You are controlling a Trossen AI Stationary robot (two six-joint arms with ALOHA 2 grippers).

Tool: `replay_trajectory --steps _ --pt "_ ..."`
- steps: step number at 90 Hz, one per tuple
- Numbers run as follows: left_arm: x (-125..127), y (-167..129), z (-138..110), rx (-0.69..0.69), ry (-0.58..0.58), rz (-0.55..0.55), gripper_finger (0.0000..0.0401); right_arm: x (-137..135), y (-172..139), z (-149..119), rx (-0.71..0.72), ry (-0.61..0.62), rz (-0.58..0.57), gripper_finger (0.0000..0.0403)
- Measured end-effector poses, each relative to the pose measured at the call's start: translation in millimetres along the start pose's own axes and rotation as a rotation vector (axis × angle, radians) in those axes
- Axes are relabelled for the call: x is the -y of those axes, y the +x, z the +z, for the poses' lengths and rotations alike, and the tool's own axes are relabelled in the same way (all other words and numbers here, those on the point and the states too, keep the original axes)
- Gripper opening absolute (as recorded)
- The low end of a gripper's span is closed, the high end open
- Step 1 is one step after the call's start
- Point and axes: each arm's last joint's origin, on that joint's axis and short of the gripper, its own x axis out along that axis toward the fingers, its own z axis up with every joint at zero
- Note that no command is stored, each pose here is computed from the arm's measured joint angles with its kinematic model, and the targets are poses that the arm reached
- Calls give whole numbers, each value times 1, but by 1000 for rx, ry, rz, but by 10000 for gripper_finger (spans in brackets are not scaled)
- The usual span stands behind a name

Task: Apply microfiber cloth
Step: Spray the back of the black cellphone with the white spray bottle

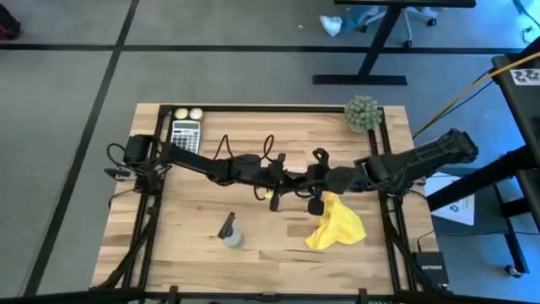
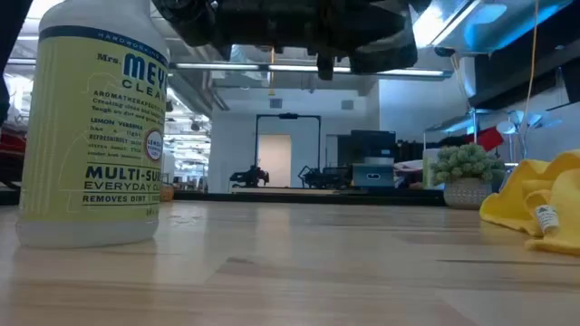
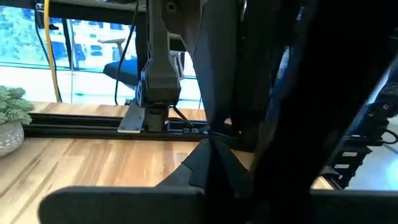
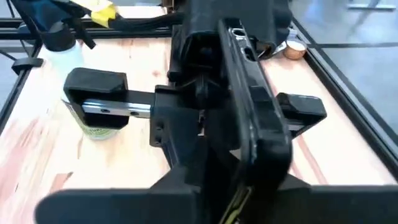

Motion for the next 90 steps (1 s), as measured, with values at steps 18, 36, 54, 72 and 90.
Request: replay_trajectory --steps 18,36,54,72,90 --pt "-5 -1 1 -28 -26 16 78 4 -21 -2 -4 -41 11 9" --pt "-12 -11 6 -112 -43 16 144 8 -45 -10 -39 -88 -24 6" --pt "-18 -30 28 -156 -188 52 176 6 -55 -26 -151 -175 -77 6" --pt "-17 -39 32 -200 -419 92 175 -15 -49 -49 -127 -343 -166 6" --pt "-20 -39 33 -182 -565 109 175 -34 -34 -73 -38 -564 -273 6"
